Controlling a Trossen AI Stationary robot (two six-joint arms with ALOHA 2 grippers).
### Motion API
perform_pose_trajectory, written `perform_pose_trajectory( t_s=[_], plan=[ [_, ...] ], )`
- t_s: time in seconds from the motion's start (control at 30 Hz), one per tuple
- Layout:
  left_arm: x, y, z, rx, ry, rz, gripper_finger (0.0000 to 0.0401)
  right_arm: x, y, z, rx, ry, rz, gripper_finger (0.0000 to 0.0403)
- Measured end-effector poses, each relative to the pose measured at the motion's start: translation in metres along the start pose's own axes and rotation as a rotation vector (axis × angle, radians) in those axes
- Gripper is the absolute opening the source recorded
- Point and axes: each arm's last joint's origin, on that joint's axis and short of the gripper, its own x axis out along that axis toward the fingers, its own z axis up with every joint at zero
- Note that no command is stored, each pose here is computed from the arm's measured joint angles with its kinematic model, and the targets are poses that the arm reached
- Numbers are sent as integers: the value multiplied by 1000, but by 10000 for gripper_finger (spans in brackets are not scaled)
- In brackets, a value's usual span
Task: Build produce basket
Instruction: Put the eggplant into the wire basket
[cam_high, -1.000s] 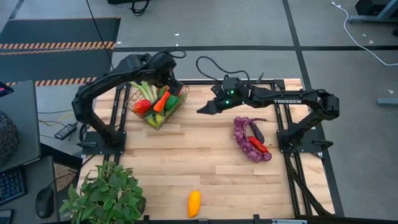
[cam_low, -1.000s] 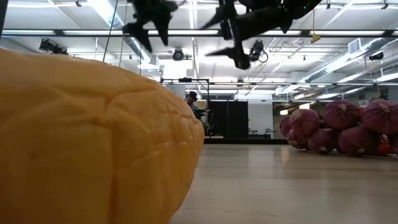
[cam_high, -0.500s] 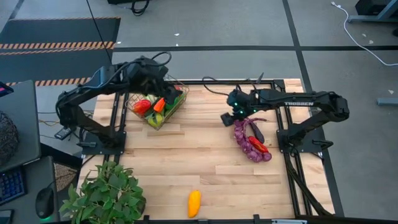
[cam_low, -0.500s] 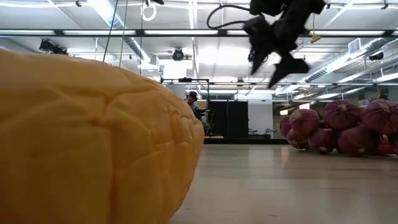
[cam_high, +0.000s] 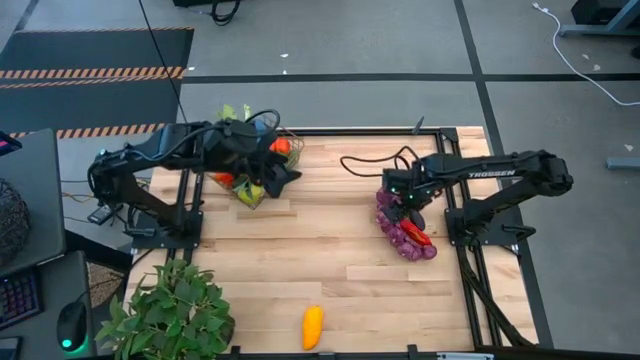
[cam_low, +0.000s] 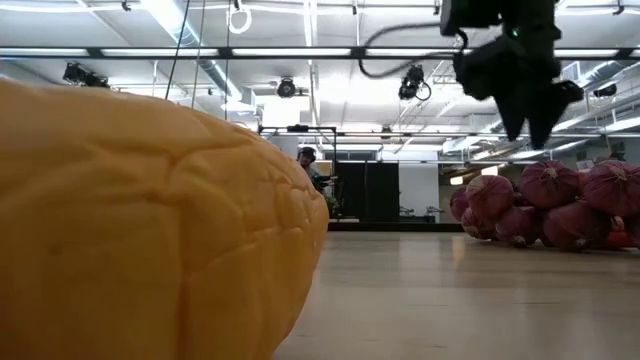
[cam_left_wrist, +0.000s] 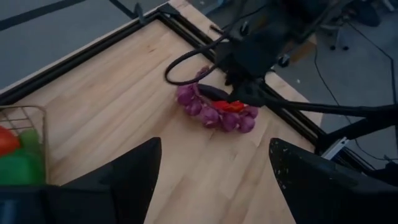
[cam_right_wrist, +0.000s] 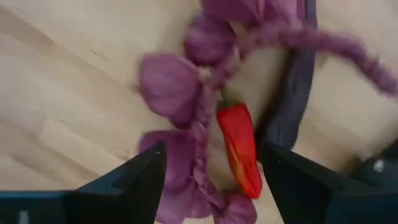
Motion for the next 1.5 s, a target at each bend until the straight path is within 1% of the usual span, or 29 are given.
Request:
perform_pose_trajectory(
  t_s=[0.13,0.33,0.43,0.6,0.9,1.07,1.23,1.37,1.5],
  plan=[
    [-1,-6,-1,-14,-17,-29,302,22,-11,-7,28,72,-57,249],
    [-3,-11,-4,-35,-13,-47,302,48,-28,-11,55,115,-129,238],
    [-3,-13,-6,-31,-8,-53,302,61,-34,-14,62,128,-131,238],
    [-3,-13,-6,-37,-14,-44,302,79,-40,-15,76,132,-96,238],
    [-3,-12,-5,-55,-37,-15,302,86,-49,-14,69,94,-143,236],
    [-2,-10,-4,-62,-46,-1,302,90,-55,-12,93,76,-175,235],
    [-1,-6,-1,-75,-52,11,302,89,-56,-9,79,55,-171,235],
    [-1,-4,0,-93,-56,18,302,93,-59,-5,100,31,-155,235],
    [-1,-4,1,-94,-57,19,302,102,-64,-8,134,58,-129,232]
  ],
)
